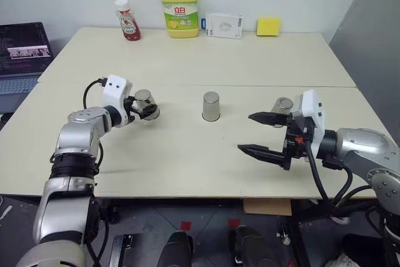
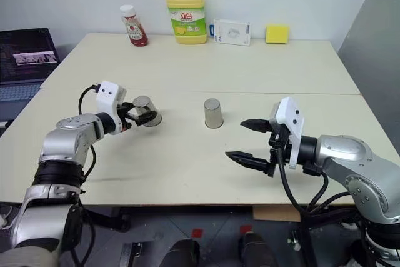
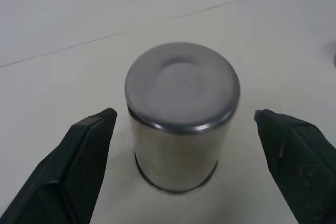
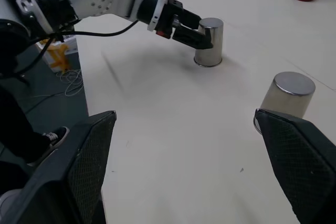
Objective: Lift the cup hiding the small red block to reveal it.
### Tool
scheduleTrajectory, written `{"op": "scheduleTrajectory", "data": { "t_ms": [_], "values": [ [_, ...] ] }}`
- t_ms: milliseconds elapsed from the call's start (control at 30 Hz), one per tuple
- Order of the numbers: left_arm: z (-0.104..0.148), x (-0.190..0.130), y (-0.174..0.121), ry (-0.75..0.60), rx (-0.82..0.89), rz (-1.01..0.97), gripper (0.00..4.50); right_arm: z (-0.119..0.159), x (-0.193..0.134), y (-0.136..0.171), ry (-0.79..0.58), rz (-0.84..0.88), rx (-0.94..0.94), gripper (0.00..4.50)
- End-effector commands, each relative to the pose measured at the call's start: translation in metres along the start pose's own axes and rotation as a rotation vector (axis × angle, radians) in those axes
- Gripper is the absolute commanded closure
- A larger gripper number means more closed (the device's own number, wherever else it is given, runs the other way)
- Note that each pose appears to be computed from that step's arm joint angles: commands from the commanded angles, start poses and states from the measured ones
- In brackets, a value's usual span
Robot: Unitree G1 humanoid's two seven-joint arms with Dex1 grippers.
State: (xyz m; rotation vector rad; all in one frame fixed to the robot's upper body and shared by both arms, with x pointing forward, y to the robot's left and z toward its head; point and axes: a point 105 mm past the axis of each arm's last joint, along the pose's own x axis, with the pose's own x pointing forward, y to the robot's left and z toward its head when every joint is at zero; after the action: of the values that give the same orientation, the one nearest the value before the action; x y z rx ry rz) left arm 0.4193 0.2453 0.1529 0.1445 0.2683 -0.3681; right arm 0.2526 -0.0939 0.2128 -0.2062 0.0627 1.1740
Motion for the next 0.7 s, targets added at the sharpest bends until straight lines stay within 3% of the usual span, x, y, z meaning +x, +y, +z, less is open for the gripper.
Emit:
{"op": "scheduleTrajectory", "data": {
  "t_ms": [33, 267, 567, 700],
  "values": [
    [0.014, 0.009, -0.002, -0.035, 0.04, -0.006, 0.03, 0.012, -0.001, 0.005, -0.02, 0.012, -0.05, 0.0],
    [0.013, 0.022, -0.004, -0.039, 0.036, 0.004, 0.03, 0.009, -0.001, 0.004, -0.019, -0.001, -0.044, 0.0],
    [0.018, 0.022, 0.0, -0.064, 0.022, 0.008, 1.75, 0.008, -0.001, 0.003, -0.023, -0.014, -0.037, 0.0],
    [0.036, 0.014, 0.004, -0.117, 0.034, 0.042, 1.76, 0.008, -0.001, 0.003, -0.024, -0.013, -0.034, 0.0]
  ]
}}
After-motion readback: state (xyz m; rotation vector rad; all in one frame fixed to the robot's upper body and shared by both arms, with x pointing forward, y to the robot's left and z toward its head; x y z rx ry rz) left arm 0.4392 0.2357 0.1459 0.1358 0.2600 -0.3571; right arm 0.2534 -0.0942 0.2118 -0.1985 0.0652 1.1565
